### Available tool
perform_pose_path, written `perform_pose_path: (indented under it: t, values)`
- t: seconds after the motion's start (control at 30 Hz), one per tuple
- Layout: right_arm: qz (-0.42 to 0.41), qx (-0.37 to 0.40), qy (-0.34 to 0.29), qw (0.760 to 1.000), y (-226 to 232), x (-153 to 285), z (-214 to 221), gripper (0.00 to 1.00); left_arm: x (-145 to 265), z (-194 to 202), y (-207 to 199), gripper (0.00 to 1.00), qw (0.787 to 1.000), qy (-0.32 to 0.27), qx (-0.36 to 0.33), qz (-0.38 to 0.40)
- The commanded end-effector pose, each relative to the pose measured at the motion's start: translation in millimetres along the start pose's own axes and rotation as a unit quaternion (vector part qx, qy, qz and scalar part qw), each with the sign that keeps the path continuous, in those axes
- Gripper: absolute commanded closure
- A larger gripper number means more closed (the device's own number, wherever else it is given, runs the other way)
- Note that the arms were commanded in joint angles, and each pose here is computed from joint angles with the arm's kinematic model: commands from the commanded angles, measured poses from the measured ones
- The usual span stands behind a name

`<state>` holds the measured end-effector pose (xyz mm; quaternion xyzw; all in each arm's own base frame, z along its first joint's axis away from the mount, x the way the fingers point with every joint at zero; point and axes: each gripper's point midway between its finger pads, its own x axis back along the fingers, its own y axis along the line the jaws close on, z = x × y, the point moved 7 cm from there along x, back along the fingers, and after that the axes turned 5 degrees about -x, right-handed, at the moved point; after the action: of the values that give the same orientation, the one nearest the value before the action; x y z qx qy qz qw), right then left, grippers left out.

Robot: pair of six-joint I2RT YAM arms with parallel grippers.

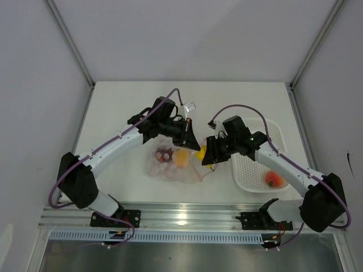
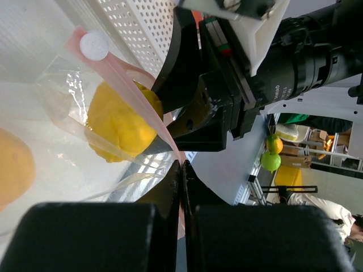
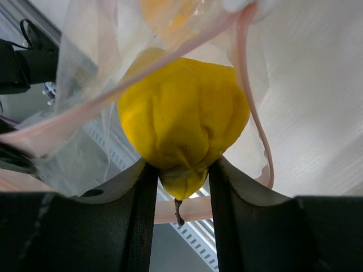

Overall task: Place the food in the zip-top bag and seal the zipper
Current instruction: Place the fake fruit in the zipper food storage bag, then pick up the fake fruit from the bin.

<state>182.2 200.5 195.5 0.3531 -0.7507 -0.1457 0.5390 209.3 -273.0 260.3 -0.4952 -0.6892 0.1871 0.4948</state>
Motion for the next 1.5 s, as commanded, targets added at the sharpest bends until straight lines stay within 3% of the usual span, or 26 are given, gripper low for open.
perform_pose_path:
  t: [0.0, 0.13, 0.2, 0.23, 0.5, 0.8, 1.0, 1.07, 1.1, 1.23, 1.3, 1.47]
  values:
    - [-0.017, 0.02, -0.061, 0.998, 18.4, 7.6, -29.1, 0.6, 7.2, -0.1, -13.8, 1.0, 0.999, -0.009, -0.017, 0.025]
    - [-0.015, 0.021, -0.064, 0.998, 19.0, 8.5, -31.4, 0.45, 7.9, -0.2, -15.3, 0.99, 0.999, -0.01, -0.019, 0.026]
    - [-0.015, 0.019, -0.065, 0.998, 19.7, 9.4, -30.5, 0.22, 8.4, 0.2, -15.7, 0.99, 0.999, -0.01, -0.02, 0.027]
    - [-0.013, 0.017, -0.067, 0.998, 19.1, 9.5, -30.3, 0.05, 8.9, -0.2, -16.3, 0.99, 0.999, -0.012, -0.021, 0.027]
    - [0.019, 0.014, -0.107, 0.994, 20.9, 33.1, -30.5, 0.01, 9.2, -1.0, -17.5, 0.99, 0.999, -0.015, -0.022, 0.027]
    - [0.121, -0.106, -0.21, 0.964, -22.3, 102.1, -32.9, 0.01, 9.1, -0.9, -16.6, 0.99, 0.999, -0.016, -0.023, 0.023]
    - [0.319, -0.257, -0.294, 0.864, -79.8, 151.5, -19.0, 0.01, 10.3, -1.0, -19.3, 0.99, 0.999, -0.017, -0.023, 0.03]
    - [0.347, -0.309, -0.291, 0.836, -95.9, 157.1, -14.7, 0.01, 11.1, -0.4, -20.0, 0.99, 0.999, -0.018, -0.024, 0.032]
    - [0.38, -0.351, -0.288, 0.806, -111.5, 164.8, -6.3, 0.01, 11.4, 0.3, -21.5, 0.99, 0.999, -0.017, -0.025, 0.034]
    - [0.439, -0.444, -0.262, 0.736, -147.2, 172.4, 14.1, 0.01, 13.3, 1.0, -23.5, 0.99, 0.999, -0.02, -0.03, 0.038]
    - [0.462, -0.462, -0.26, 0.711, -155.7, 174.9, 21.4, 0.0, 12.5, 2.7, -22.8, 0.99, 0.999, -0.017, -0.028, 0.039]
    - [0.492, -0.479, -0.255, 0.681, -164.6, 170.0, 35.4, 0.01, 11.1, 5.0, -24.4, 0.99, 0.998, -0.013, -0.031, 0.047]
